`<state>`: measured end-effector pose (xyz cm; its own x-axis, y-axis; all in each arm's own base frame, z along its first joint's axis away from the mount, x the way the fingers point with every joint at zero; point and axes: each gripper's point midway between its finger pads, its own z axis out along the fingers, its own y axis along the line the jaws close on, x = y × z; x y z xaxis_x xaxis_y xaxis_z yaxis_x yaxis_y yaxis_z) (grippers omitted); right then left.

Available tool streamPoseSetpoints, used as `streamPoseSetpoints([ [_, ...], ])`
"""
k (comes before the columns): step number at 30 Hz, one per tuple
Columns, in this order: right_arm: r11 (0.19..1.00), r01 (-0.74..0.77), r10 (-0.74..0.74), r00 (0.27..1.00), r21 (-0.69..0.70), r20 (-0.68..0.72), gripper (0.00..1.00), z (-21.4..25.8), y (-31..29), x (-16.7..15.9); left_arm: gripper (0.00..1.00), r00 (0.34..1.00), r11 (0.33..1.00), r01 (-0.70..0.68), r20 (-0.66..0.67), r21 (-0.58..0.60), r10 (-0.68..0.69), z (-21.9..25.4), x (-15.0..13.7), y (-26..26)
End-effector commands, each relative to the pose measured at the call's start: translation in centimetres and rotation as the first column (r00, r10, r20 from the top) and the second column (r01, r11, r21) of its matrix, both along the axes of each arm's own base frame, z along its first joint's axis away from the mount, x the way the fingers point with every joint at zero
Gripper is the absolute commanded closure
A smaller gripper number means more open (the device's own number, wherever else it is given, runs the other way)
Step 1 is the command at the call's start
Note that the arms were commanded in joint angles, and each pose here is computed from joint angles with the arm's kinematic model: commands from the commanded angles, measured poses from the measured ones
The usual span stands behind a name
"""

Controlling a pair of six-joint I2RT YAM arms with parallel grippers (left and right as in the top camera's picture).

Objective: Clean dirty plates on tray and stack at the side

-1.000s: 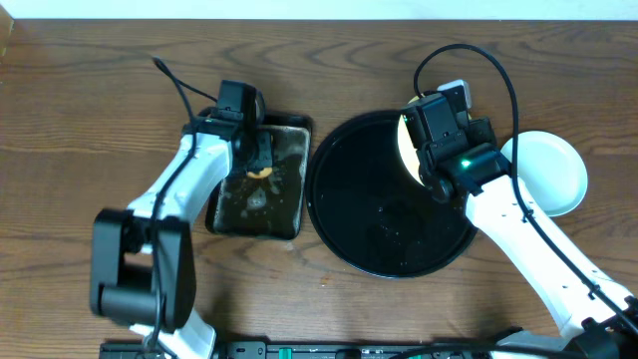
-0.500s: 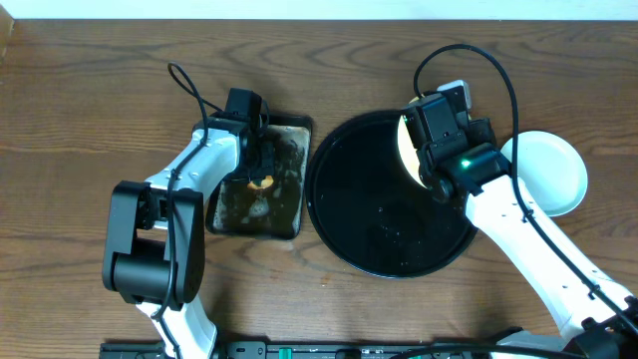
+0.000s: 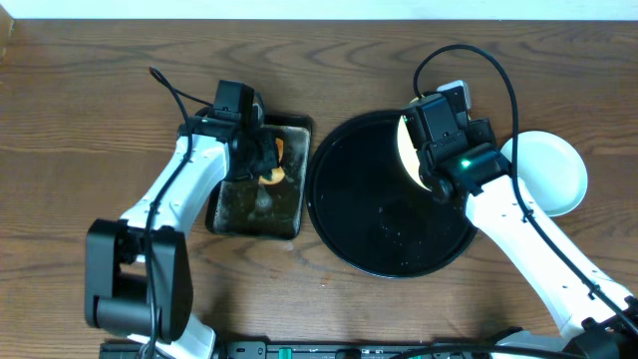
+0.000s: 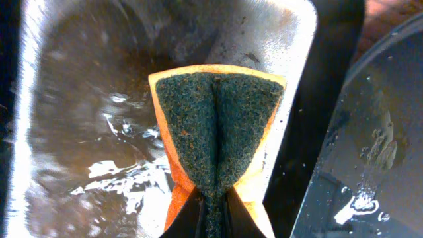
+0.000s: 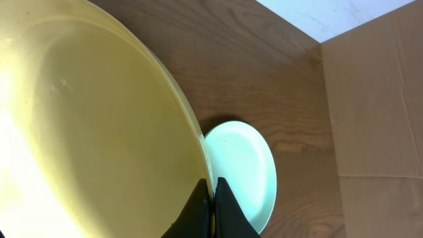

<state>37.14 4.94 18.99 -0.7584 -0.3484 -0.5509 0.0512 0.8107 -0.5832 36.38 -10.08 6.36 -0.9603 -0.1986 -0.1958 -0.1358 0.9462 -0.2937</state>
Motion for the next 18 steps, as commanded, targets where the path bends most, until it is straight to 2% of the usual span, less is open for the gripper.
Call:
streamPoseSetpoints([
  [1, 1.000, 0.016, -0.016, 0.999, 0.010, 0.028, 0.99, 0.8, -0.3, -0.1, 0.92, 0.994, 0.996, -0.041, -0.108, -0.083, 0.032, -2.6, -1.0, -1.3],
  [5, 1.000, 0.016, -0.016, 0.999, 0.010, 0.028, 0.99, 0.8, -0.3, -0.1, 0.93, 0.986, 0.988, -0.034, -0.168, -0.150, 0.008, -4.8, -1.2, -2.6],
  [11, 1.000, 0.016, -0.016, 1.000, 0.007, 0.022, 0.99, 0.7, -0.3, -0.2, 0.93, 0.968, 0.985, -0.076, -0.248, -0.157, 0.036, -7.8, -1.6, -1.6],
  [18, 1.000, 0.016, -0.016, 1.000, 0.007, 0.021, 0.99, 0.7, -0.3, -0.2, 0.93, 0.968, 0.980, -0.117, -0.240, -0.162, 0.076, -7.3, -1.1, -0.1],
])
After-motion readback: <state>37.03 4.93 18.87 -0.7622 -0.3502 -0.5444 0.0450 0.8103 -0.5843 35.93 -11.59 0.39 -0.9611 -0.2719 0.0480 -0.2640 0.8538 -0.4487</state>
